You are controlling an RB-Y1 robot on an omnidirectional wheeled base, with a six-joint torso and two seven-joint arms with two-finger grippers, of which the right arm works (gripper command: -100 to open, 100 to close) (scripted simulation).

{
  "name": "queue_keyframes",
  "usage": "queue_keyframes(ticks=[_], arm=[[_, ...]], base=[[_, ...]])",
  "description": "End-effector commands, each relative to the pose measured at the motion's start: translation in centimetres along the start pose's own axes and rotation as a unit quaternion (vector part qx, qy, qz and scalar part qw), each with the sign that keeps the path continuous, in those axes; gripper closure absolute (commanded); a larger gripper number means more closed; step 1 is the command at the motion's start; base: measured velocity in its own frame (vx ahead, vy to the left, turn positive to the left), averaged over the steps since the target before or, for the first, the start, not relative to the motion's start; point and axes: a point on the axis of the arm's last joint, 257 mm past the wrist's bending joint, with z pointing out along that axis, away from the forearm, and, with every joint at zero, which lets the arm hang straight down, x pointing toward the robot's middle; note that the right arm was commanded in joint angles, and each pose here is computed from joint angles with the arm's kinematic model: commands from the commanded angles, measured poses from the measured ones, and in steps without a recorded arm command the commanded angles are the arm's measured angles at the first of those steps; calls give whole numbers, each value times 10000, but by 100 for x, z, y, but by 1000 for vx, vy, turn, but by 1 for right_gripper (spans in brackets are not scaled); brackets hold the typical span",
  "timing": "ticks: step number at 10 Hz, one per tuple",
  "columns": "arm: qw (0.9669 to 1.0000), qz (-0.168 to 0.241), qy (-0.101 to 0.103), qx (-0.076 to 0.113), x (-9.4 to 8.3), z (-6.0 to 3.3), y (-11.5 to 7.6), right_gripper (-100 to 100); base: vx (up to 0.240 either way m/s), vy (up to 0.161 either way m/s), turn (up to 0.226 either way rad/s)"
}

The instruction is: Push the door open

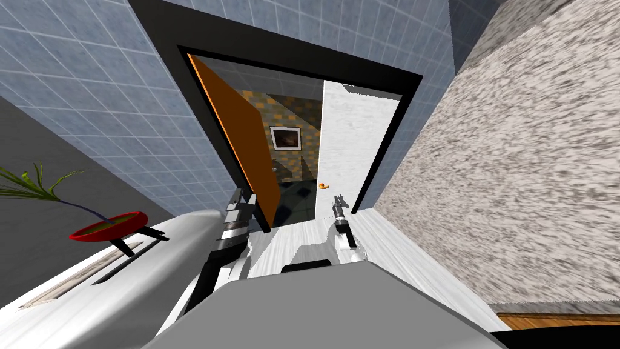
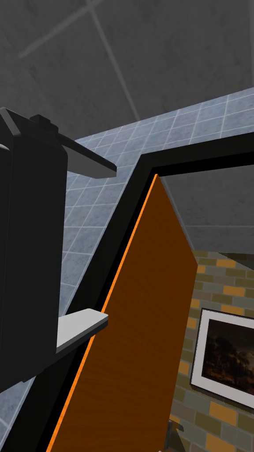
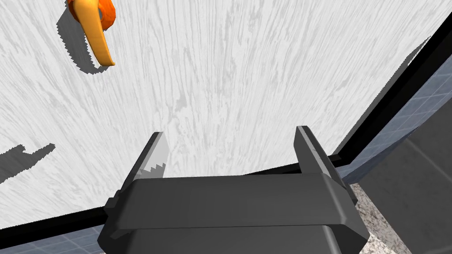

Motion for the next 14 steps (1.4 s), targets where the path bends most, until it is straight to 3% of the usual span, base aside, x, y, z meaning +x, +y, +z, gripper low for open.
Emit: queue_keyframes(ticks=[1,14], arm=[[9999,25,-6,103,20,-1,-114,-100],[9955,249,-50,917,335,-191,-886,-100]], base=[[74,-84,76],[66,-92,84]])
